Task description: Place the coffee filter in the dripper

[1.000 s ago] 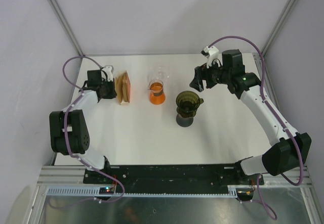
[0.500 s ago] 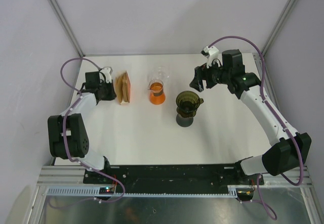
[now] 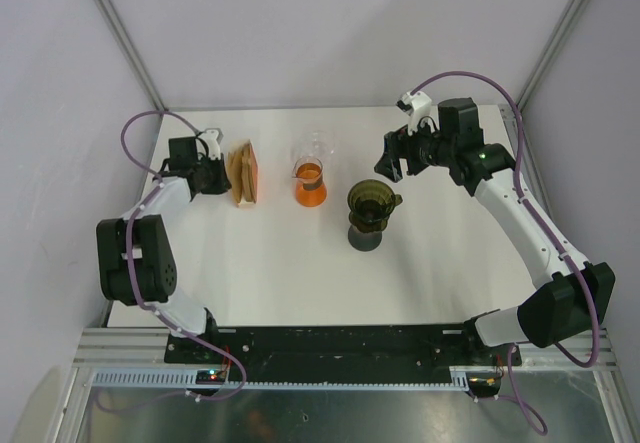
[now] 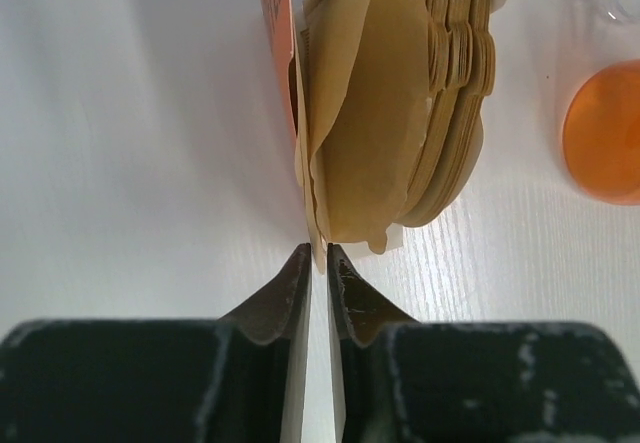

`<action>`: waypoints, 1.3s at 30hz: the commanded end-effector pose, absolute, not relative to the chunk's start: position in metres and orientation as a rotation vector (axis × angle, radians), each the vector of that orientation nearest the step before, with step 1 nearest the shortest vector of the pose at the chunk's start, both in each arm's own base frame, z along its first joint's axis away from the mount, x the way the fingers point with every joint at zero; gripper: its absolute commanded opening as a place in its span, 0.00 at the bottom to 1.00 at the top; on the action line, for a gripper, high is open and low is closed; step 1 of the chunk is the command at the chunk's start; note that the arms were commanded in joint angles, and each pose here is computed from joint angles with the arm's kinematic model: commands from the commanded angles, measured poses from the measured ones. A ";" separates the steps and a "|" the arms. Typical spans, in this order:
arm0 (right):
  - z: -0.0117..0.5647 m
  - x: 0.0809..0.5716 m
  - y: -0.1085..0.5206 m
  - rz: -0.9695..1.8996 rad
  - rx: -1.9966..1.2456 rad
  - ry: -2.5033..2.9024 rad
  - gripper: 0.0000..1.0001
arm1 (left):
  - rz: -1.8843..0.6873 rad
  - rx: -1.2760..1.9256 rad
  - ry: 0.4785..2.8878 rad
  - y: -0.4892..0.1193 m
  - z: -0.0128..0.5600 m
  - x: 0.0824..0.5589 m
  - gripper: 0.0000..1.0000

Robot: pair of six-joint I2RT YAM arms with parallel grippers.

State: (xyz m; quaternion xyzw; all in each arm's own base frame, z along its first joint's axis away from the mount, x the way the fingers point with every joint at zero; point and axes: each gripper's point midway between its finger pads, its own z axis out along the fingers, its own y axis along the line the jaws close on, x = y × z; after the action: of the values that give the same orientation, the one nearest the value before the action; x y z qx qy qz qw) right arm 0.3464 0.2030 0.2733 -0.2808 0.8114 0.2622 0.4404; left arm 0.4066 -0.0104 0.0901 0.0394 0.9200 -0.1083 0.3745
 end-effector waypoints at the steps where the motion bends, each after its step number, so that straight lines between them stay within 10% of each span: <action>1: 0.279 0.343 0.206 0.656 -0.728 1.986 0.78 | -0.279 0.117 2.299 -0.008 0.106 0.425 0.14; 39: 0.283 0.341 0.205 0.649 -0.729 1.978 0.79 | -0.260 0.186 2.326 -0.010 0.100 0.376 0.01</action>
State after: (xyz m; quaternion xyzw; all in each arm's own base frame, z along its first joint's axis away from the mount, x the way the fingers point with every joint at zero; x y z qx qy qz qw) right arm 0.3441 0.2039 0.2715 -0.2832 0.8129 0.2624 0.4360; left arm 0.3809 -0.0120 0.0898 0.0562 0.9203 -0.1039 0.3729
